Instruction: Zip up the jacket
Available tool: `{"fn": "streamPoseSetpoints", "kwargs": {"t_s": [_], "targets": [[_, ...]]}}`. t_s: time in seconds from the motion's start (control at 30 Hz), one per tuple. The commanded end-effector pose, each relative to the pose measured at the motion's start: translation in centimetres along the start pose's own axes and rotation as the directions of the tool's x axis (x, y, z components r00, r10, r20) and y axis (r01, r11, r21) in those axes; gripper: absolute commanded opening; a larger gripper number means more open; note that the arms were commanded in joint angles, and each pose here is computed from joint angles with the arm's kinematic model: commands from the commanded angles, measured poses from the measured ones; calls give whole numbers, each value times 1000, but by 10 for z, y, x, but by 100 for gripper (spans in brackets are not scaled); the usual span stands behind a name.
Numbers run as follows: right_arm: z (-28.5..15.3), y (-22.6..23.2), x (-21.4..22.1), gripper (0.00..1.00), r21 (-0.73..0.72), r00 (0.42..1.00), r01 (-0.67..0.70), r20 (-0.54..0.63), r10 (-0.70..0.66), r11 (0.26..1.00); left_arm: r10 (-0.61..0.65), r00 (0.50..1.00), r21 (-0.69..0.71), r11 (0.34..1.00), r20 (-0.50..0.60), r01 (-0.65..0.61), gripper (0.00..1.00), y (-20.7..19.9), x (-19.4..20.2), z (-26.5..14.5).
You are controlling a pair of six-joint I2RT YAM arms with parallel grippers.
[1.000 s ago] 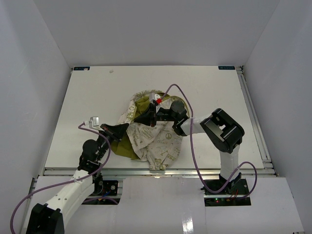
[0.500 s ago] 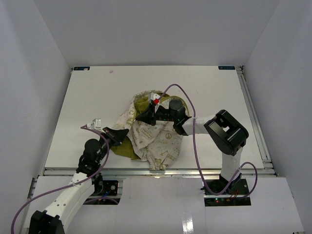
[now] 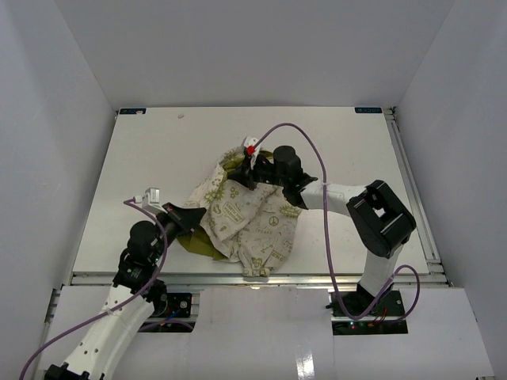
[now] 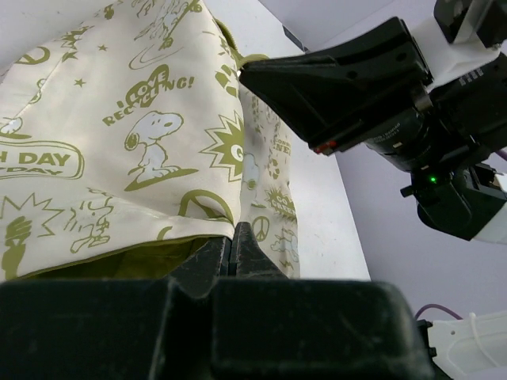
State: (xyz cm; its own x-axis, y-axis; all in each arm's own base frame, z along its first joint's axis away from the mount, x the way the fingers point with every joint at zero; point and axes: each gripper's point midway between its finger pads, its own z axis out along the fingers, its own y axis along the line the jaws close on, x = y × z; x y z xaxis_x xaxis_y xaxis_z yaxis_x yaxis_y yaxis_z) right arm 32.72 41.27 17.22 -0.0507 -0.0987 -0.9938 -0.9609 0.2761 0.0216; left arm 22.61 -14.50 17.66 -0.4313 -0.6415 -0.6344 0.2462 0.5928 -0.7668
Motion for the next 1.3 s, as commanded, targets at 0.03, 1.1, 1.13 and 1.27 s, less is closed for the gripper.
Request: {"fn": "streamPoseSetpoints", "kwargs": {"t_s": [0.03,1.1,1.13,1.27], "targets": [[-10,-53,-30,8,204,997,74,-12,-73,976,18,997,-17,1000,-69,-20,0,-9,2,-10],[-166,-312,2,8,724,990,-121,35,138,680,196,940,-254,959,280,-124,0,-40,-125,-28],[-172,-314,6,8,737,987,-141,48,156,662,196,932,-281,954,306,-108,0,-37,-131,-29],[-189,-318,13,8,765,981,-177,83,178,619,215,895,-368,928,390,-63,0,-30,-156,-34]]}}
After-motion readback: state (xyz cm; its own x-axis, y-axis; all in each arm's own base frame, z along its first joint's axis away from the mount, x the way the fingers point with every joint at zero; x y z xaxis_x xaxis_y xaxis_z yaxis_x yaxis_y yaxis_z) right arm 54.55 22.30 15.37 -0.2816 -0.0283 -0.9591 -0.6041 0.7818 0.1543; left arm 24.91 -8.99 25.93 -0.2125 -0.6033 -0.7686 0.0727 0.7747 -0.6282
